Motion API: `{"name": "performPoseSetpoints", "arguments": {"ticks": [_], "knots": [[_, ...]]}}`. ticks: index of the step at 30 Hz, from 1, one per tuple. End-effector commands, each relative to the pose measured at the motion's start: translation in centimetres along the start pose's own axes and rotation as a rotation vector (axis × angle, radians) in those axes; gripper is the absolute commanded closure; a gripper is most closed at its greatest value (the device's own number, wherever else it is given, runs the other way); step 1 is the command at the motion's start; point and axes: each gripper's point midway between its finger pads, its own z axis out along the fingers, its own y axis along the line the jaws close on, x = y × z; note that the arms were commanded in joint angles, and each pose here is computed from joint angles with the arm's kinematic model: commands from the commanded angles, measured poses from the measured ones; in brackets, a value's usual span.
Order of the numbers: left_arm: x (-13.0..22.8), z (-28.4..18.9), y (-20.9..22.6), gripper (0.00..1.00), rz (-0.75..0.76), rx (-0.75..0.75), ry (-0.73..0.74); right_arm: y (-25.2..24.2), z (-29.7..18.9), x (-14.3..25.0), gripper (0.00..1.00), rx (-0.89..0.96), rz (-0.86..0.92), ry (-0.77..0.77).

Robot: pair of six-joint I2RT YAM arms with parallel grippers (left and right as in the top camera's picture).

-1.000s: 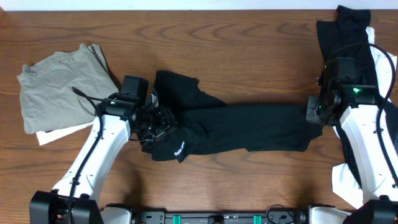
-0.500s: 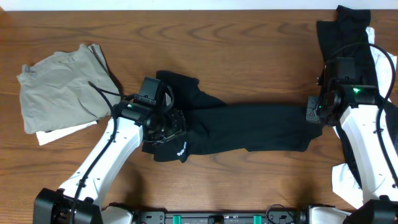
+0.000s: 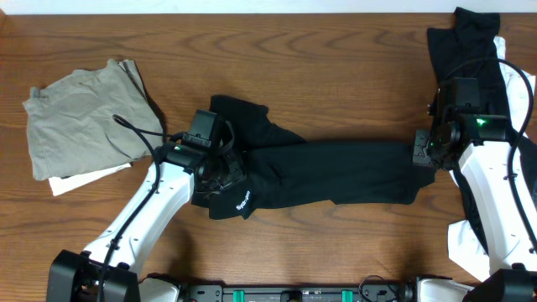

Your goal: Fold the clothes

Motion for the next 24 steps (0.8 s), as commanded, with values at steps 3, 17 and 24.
{"name": "performPoseSetpoints", "arguments": {"ticks": [3,17,24], "knots": [[-0.1,0.5,-0.3,0.50,-0.008,0.015,0.006,-0.2,-0.3,-0.4,0.99,0.002,0.021,-0.013],[-0.8,0.4,-2.4,0.76,0.020,0.113,-0.009,-0.2,-0.3,-0.4,0.99,0.002,0.021,-0.013],[-0.9,0.1,-2.6,0.94,0.029,0.120,-0.016,-0.2,-0.3,-0.4,0.99,0.002,0.021,-0.012]]}}
